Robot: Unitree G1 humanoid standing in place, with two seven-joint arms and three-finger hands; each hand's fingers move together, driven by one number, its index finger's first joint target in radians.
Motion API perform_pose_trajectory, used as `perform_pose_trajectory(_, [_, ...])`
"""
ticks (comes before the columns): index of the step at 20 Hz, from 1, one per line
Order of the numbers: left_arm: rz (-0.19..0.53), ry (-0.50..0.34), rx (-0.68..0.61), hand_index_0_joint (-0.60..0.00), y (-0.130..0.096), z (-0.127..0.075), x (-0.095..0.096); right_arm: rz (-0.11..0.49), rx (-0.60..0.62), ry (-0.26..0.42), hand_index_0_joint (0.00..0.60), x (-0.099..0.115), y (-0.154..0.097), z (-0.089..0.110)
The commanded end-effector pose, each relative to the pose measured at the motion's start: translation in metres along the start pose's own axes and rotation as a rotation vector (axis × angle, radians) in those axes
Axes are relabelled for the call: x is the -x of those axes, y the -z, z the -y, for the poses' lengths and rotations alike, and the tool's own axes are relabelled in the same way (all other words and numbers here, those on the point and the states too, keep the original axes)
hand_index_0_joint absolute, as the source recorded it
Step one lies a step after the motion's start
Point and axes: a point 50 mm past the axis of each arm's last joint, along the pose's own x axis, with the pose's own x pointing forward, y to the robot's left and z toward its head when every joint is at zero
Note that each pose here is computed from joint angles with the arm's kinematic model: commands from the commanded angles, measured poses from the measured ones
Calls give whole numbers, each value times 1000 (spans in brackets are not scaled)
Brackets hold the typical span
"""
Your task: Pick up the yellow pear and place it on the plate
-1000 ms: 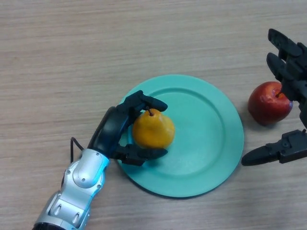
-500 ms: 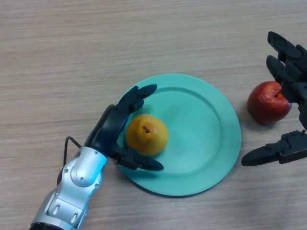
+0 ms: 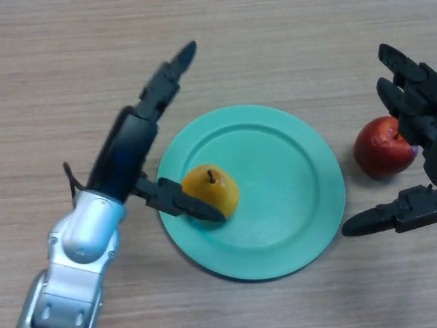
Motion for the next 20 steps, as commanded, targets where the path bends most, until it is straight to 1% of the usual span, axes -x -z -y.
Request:
perform_pose_trajectory(1, [172,-93,9,0,-32,-27,2,207,77,61,0,3,-33,13])
perform_pose_trajectory(2, [169,-92,-3,0,-34,-32,7,207,72,57,0,4,-34,12])
perform_pose_trajectory(3, [170,-108,17,0,-35,-37,11,205,75,57,0,4,-34,13])
perform_pose_trajectory(4, [144,-119,39,0,-36,-45,18,204,66,58,0,4,-34,12])
perform_pose_trajectory(5, [141,-128,36,0,-36,-48,20,204,64,57,0,4,-35,12])
perform_pose_trajectory(6, [136,-133,63,0,-37,-53,26,208,67,60,0,5,-36,12])
perform_pose_trajectory(7, [118,-115,112,0,-39,-59,31,216,75,63,0,5,-37,13])
perform_pose_trajectory(8, [118,-125,137,0,-39,-66,39,228,86,67,0,6,-37,11])
perform_pose_trajectory(9, [120,-131,142,0,-39,-69,41,234,85,69,0,6,-37,11])
perform_pose_trajectory(10, [107,-136,148,0,-40,-75,44,246,84,70,0,7,-38,11])
perform_pose_trajectory(11, [109,-167,146,0,-39,-80,47,241,83,65,0,7,-39,10])
perform_pose_trajectory(12, [109,-180,132,0,-40,-84,48,239,77,62,0,9,-39,10])
perform_pose_trajectory(17, [129,-183,109,0,-49,-87,49,213,53,48,0,11,-37,7])
perform_pose_trajectory(20, [109,-180,123,0,-49,-87,48,217,38,42,0,12,-39,8])
